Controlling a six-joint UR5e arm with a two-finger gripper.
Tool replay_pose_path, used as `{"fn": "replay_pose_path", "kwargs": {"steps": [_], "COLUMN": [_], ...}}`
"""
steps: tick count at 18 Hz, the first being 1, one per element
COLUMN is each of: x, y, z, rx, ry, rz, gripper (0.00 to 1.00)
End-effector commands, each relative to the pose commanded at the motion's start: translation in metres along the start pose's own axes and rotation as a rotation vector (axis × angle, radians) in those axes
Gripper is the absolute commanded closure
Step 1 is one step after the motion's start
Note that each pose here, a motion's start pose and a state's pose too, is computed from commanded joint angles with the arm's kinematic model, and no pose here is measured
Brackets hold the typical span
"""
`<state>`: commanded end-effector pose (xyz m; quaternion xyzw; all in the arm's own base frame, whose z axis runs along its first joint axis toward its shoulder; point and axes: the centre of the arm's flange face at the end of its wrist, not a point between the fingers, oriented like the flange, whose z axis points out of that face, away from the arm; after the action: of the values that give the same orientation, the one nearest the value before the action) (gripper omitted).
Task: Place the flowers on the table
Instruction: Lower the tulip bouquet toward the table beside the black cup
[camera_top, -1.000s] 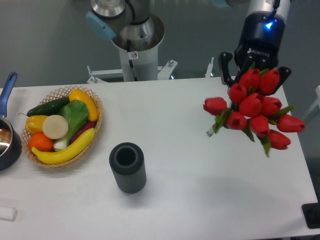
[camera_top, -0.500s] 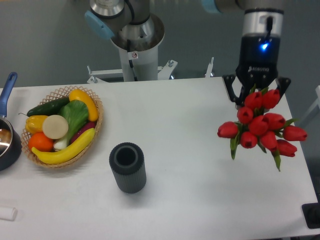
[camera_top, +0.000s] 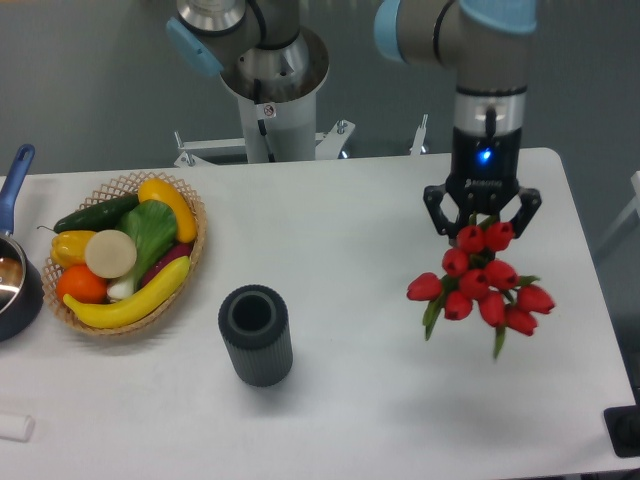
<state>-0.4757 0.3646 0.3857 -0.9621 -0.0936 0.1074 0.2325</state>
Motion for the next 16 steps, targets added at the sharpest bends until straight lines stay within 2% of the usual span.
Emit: {"fn": "replay_pose_path", "kwargs": {"steps": [8, 12, 16], "x": [0.017, 0.033, 0.048], "y": [-0.001, -0.011, -0.012], "z": [0.059, 0.103, 0.13], "rx": [-0.093, -0.114, -0.135], "ry": [0.054, 0.112, 0.153], "rz": [0.04, 0.072, 0.087], "gripper": [0.57, 0.57, 0.57]}}
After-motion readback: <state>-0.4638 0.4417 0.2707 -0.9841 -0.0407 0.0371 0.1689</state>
